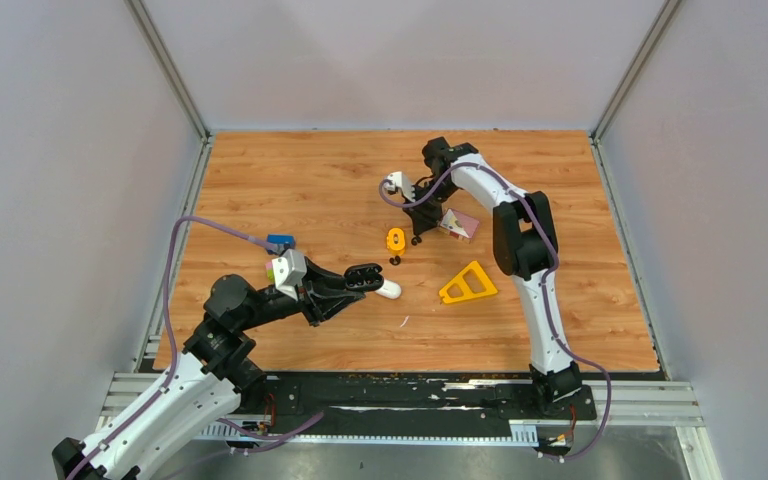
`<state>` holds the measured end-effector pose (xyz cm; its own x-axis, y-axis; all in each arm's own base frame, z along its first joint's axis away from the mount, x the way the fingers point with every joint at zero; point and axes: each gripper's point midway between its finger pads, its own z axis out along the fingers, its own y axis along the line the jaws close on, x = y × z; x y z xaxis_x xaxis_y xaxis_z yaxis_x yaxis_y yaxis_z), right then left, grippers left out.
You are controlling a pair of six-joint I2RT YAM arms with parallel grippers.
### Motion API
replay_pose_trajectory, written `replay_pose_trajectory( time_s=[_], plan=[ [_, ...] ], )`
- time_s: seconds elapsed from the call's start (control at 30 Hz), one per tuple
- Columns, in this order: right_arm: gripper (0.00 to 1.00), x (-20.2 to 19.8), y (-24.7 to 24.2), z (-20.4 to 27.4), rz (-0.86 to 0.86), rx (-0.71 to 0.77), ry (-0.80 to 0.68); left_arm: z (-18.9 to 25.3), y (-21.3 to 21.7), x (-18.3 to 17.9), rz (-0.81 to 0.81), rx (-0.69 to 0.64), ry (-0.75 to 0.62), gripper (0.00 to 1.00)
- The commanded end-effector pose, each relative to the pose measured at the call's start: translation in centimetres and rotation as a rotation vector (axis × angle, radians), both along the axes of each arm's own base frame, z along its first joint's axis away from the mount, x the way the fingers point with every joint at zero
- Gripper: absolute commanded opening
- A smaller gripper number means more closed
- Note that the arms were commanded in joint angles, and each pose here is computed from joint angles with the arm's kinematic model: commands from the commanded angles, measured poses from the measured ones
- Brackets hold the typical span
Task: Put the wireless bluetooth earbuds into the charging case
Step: Pick up the earbud from the center of the board.
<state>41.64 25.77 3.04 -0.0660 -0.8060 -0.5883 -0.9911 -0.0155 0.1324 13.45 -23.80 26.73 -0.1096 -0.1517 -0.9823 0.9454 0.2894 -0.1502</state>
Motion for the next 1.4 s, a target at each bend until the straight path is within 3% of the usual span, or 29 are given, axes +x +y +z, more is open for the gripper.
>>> replay_pose_trajectory(
  time_s=[0.0, 0.73, 0.97, 1.37],
  plan=[
    [0.28, -0.8, 0.2, 0.5, 0.029, 0.022, 0.029, 0.5, 0.0, 0.0, -0.007, -0.017, -0.022, 0.00],
    [0.29, -4.1, -0.8, 0.1, 0.075, 0.001, 0.146, 0.2, -0.1, 0.1, -0.010, -0.007, -0.011, 0.00],
    [0.22, -4.3, -0.6, 0.5, 0.074, 0.012, 0.157, 0.2, -0.2, 0.1, -0.013, -0.007, -0.010, 0.00],
    [0.22, -4.0, 0.2, 0.5, 0.060, 0.043, 0.171, 0.1, -0.2, 0.1, -0.015, -0.004, -0.004, 0.00]
  ],
)
